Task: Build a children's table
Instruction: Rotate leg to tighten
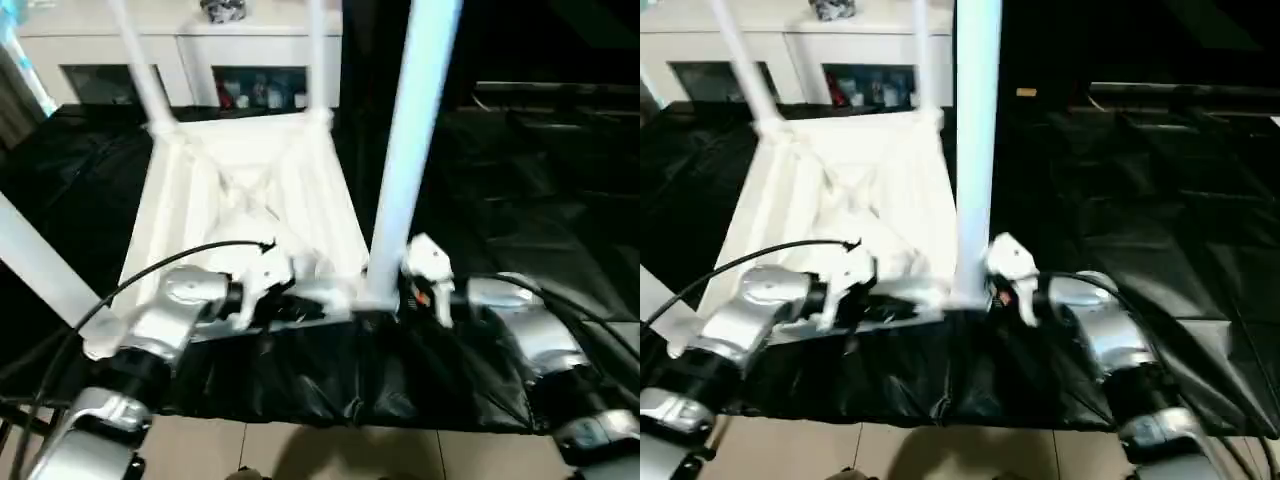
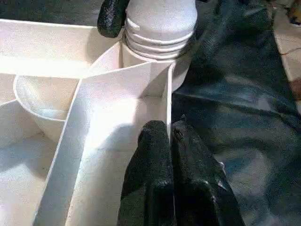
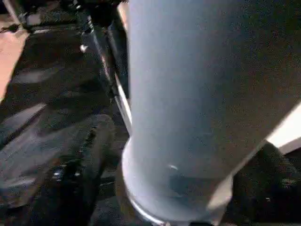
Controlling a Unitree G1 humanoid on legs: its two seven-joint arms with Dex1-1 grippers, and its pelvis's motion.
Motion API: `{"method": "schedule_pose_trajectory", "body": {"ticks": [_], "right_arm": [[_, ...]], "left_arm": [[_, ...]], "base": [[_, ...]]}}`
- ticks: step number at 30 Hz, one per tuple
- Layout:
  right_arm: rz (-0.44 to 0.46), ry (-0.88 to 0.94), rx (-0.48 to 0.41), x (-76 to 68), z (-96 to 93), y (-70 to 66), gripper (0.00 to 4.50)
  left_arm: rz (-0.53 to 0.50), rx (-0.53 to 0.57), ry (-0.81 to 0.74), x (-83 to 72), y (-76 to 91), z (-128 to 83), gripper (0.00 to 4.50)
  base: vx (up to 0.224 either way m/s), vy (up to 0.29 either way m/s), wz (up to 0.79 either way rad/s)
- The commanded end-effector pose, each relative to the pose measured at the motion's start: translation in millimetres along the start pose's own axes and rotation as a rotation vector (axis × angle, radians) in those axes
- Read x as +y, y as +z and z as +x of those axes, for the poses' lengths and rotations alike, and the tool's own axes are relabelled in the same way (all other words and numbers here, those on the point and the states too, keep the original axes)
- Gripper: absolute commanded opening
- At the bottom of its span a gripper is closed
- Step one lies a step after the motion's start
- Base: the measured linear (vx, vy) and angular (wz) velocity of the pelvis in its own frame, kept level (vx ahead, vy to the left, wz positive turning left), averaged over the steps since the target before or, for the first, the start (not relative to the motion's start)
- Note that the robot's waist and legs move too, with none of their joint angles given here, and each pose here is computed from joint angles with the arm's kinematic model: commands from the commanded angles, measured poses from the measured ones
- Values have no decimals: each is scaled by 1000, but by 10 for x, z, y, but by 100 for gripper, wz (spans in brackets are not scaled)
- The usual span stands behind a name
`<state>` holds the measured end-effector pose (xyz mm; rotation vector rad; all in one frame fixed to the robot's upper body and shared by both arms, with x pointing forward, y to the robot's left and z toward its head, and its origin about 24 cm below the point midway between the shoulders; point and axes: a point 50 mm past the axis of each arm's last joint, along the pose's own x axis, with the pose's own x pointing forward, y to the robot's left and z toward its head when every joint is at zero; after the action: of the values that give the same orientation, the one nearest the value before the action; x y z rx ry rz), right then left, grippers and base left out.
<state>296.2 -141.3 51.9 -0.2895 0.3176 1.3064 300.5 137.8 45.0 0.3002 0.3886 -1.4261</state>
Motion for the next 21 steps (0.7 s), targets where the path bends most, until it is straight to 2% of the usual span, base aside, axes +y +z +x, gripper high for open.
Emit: {"method": "schedule_pose_trajectory", "body": {"ticks": [1,4,8,12,16,17,21], "right_arm": [[-7,91,18,78,45,-7,319],[-13,116,26,82,36,-14,315],[0,149,23,114,47,-19,278],[18,123,12,130,82,-37,269],[104,-99,25,50,219,-110,267],[104,-99,25,50,219,-110,267],[234,-326,-2,18,454,-132,266]], "left_arm": [[44,-54,-41,-3,136,-19,0],[46,-39,-59,-9,123,-47,0],[29,-24,-80,-22,102,-64,0],[11,5,-36,2,76,-39,0],[-22,28,120,105,78,91,0],[-22,28,120,105,78,91,0],[-26,13,255,176,187,318,0]], "base": [[0,0,0],[0,0,0],[0,0,0],[0,0,0],[0,0,0],[0,0,0],[0,0,0]]}}
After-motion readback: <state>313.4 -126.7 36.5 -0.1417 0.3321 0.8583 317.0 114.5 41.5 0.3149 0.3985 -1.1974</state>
